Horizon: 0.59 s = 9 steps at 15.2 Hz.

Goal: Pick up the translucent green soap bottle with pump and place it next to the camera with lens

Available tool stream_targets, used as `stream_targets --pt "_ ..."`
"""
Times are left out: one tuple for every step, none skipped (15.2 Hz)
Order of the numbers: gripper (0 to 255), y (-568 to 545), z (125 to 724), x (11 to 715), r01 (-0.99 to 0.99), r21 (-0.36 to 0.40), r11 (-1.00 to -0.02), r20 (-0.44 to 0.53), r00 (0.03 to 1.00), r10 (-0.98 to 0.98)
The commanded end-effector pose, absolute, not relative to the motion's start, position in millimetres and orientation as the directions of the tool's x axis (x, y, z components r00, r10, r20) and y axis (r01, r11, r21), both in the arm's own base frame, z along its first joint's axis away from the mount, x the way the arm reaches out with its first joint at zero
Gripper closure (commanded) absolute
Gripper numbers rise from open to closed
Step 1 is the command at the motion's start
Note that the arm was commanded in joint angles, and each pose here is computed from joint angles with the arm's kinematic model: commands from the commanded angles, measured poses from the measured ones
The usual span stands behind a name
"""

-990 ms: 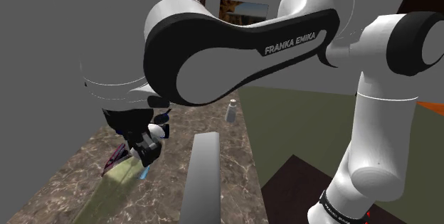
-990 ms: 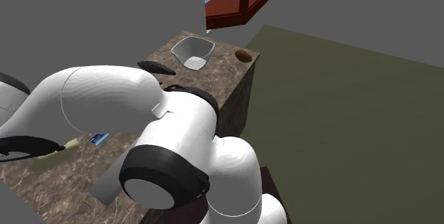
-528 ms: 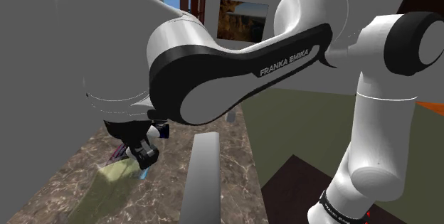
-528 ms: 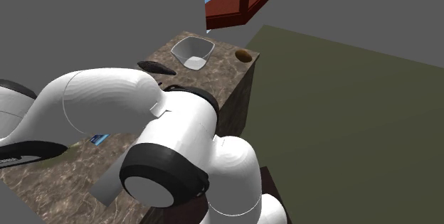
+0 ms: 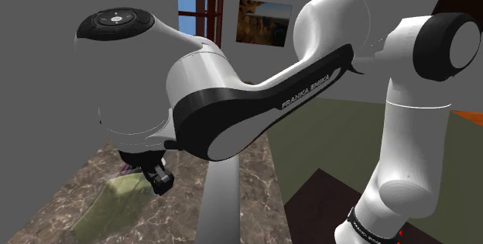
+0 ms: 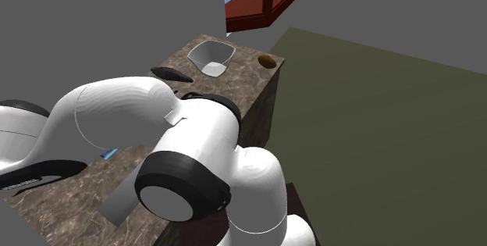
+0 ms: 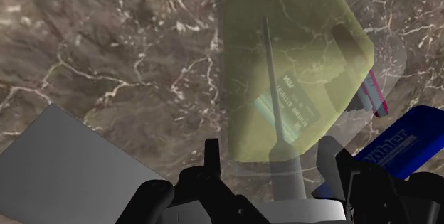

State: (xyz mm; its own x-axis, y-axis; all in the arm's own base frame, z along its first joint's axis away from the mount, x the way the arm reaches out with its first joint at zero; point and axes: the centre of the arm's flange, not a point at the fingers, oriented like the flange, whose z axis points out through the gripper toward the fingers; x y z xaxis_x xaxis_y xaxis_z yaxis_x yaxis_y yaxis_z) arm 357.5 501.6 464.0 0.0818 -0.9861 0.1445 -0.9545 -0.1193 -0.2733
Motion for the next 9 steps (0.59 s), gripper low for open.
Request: stream_targets --pt "255 501.1 426.1 354.7 -0.981 -0.164 -0.1 0.136 0.078 -0.988" --pt "255 501.1 426.1 354.7 -0.981 -0.164 -0.1 0.136 0.078 -0.988" --pt "255 501.1 426.1 354.7 -0.981 -0.164 -0.1 0.136 0.078 -0.988" --pt "255 501.1 426.1 354.7 -0.981 -0.164 -0.1 0.136 0.078 -0.988" --pt "255 501.1 426.1 354.7 -0.981 -0.164 -0.1 0.136 0.078 -0.988" --pt "255 501.1 426.1 354.7 -0.981 -0.164 -0.1 0.136 0.078 -0.988" --pt "255 501.1 426.1 354.7 -0.981 -0.164 -0.1 0.136 0.078 -0.988" --pt "255 501.1 426.1 354.7 -0.981 -0.164 -0.1 0.136 0.078 -0.988" --pt "0 492.4 427.1 358.4 -0.982 -0.163 -0.098 0.134 0.077 -0.988"
